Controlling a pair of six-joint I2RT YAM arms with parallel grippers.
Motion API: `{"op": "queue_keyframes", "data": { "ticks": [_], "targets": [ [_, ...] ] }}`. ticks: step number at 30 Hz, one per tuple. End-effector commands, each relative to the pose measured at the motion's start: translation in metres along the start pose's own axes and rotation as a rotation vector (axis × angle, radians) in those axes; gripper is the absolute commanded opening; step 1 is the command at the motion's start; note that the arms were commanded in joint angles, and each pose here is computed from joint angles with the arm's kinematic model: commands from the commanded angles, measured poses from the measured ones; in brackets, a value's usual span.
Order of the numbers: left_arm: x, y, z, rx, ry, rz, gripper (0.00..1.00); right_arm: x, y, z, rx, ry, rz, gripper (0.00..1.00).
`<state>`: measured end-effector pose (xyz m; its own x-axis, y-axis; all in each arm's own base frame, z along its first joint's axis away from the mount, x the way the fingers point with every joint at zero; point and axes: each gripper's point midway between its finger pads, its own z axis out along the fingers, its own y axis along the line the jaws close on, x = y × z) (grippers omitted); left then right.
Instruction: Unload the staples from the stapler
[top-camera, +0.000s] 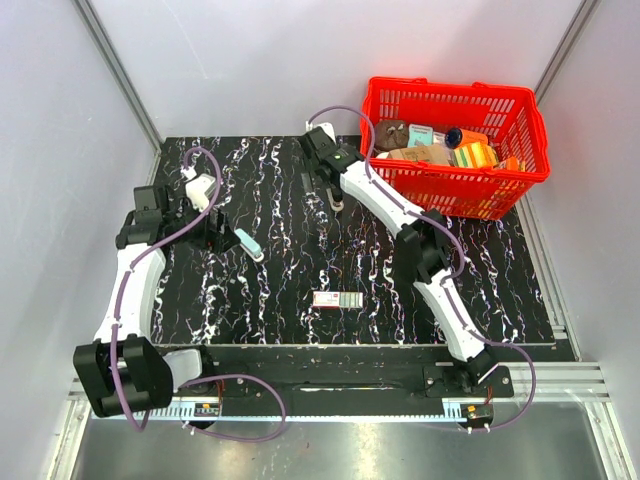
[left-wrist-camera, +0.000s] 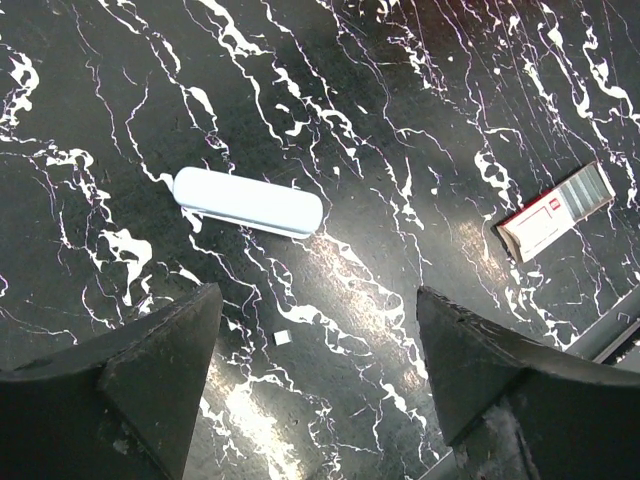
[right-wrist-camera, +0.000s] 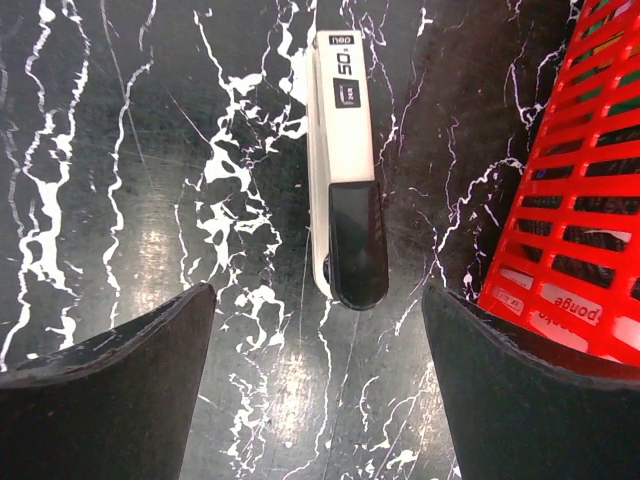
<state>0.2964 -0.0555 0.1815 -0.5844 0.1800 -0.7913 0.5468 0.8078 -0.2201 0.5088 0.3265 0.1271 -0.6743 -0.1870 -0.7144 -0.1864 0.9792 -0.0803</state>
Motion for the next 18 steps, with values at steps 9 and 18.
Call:
{"op": "queue_keyframes", "data": {
  "ticks": [9,18],
  "targets": [
    [-0.007,0.001,0.001,-0.064,-0.007,0.07,0.84,0.018,-0.002,0.038,0.098,-0.017,-0.06,0.81],
    [-0.001,0.0,0.0,-0.065,0.026,0.076,0.99,0.021,-0.006,0.055,0.137,-0.037,-0.074,0.73]
  ]
}}
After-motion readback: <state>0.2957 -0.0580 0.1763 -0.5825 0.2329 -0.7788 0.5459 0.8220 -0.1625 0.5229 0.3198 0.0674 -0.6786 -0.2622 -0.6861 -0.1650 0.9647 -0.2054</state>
